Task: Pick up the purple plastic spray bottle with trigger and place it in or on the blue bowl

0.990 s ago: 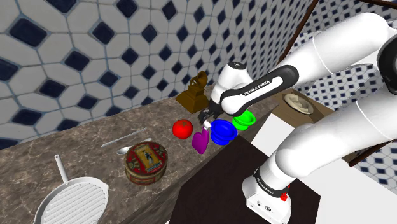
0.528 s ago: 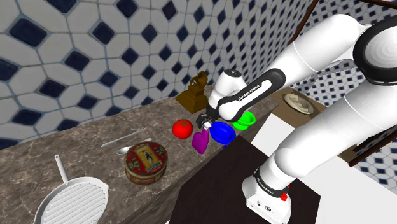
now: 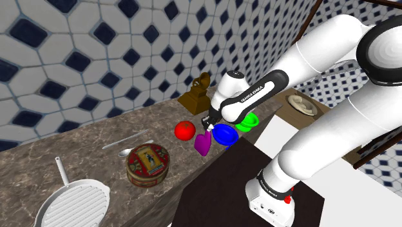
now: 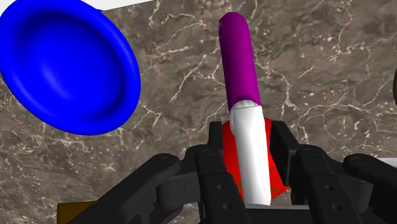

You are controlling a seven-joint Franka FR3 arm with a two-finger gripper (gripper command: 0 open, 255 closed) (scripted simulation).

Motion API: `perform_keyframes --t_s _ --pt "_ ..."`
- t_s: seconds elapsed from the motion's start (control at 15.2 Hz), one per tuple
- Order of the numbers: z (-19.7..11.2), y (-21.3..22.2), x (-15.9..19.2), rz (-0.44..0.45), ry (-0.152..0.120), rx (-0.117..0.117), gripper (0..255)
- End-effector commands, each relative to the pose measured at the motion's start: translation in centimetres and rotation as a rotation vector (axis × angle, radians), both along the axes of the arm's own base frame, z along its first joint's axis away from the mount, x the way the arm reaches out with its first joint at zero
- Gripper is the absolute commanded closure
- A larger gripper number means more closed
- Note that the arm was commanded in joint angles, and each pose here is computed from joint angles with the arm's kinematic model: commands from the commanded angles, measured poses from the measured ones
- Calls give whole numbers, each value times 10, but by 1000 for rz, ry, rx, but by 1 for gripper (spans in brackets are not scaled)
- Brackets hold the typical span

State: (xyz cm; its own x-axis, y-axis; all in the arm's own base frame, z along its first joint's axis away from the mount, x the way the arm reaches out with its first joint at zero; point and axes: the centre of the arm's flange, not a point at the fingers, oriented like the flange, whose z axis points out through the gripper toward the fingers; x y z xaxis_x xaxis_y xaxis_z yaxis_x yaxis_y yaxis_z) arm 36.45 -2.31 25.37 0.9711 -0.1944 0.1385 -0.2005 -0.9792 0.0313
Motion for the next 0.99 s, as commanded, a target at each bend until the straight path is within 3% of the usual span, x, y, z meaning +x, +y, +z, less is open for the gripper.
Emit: perform_keyframes --t_s 0.0,0.46,0.92 --pt "0 0 0 0 0 0 255" --pt "0 0 0 0 0 0 255" --pt "37 0 0 0 0 0 255"
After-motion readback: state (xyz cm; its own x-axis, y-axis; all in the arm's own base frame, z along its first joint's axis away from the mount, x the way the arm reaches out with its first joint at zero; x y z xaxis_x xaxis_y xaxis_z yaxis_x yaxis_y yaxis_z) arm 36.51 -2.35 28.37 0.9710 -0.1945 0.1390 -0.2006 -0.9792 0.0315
